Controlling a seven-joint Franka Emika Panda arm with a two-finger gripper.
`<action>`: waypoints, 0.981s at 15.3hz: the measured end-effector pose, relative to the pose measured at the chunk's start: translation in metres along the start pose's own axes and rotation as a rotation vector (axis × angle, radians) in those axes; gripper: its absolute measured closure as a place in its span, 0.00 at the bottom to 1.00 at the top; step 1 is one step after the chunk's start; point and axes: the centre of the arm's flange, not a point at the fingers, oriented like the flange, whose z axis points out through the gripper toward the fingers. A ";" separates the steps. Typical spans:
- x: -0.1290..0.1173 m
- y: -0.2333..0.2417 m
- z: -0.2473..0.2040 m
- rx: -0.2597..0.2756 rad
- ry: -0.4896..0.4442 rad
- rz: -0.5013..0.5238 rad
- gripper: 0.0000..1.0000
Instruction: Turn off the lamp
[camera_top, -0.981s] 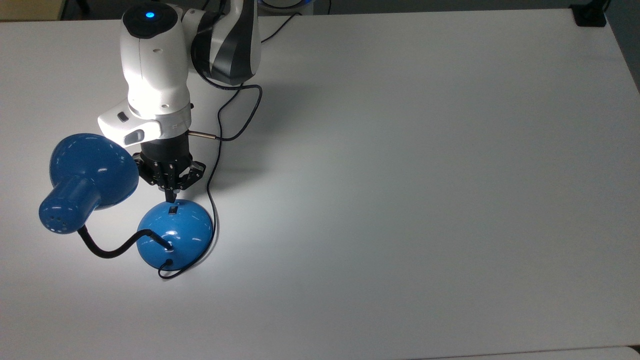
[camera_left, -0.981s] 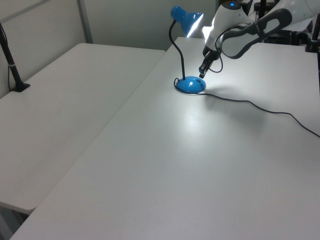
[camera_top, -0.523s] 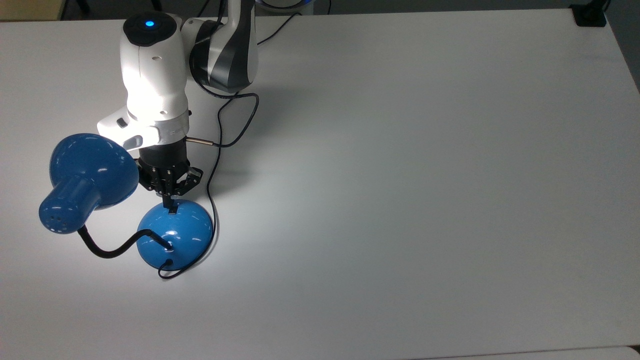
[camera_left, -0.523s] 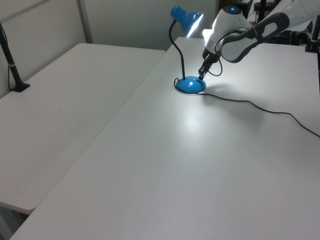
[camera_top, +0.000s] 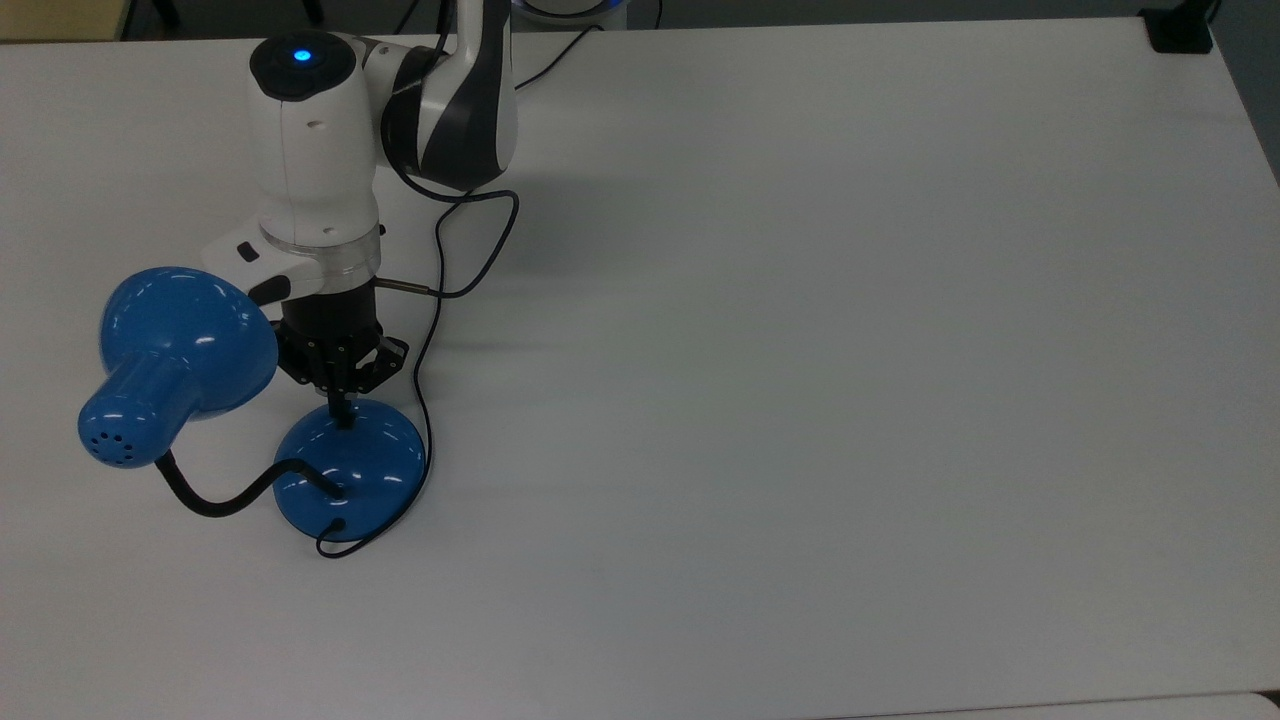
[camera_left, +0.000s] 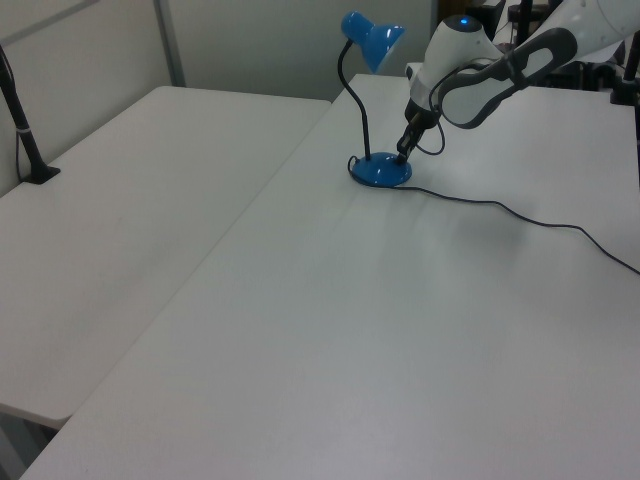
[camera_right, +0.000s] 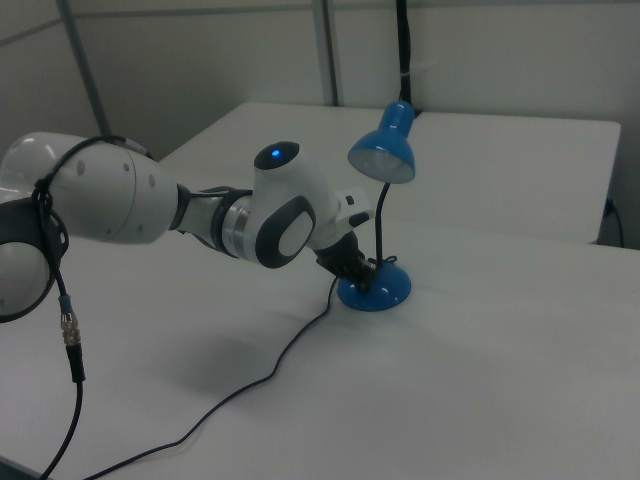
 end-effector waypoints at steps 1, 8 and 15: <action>0.000 0.000 0.001 0.000 -0.002 -0.003 0.99; -0.002 -0.001 0.001 0.002 -0.013 -0.005 0.99; -0.001 -0.060 -0.039 0.087 -0.177 -0.075 0.99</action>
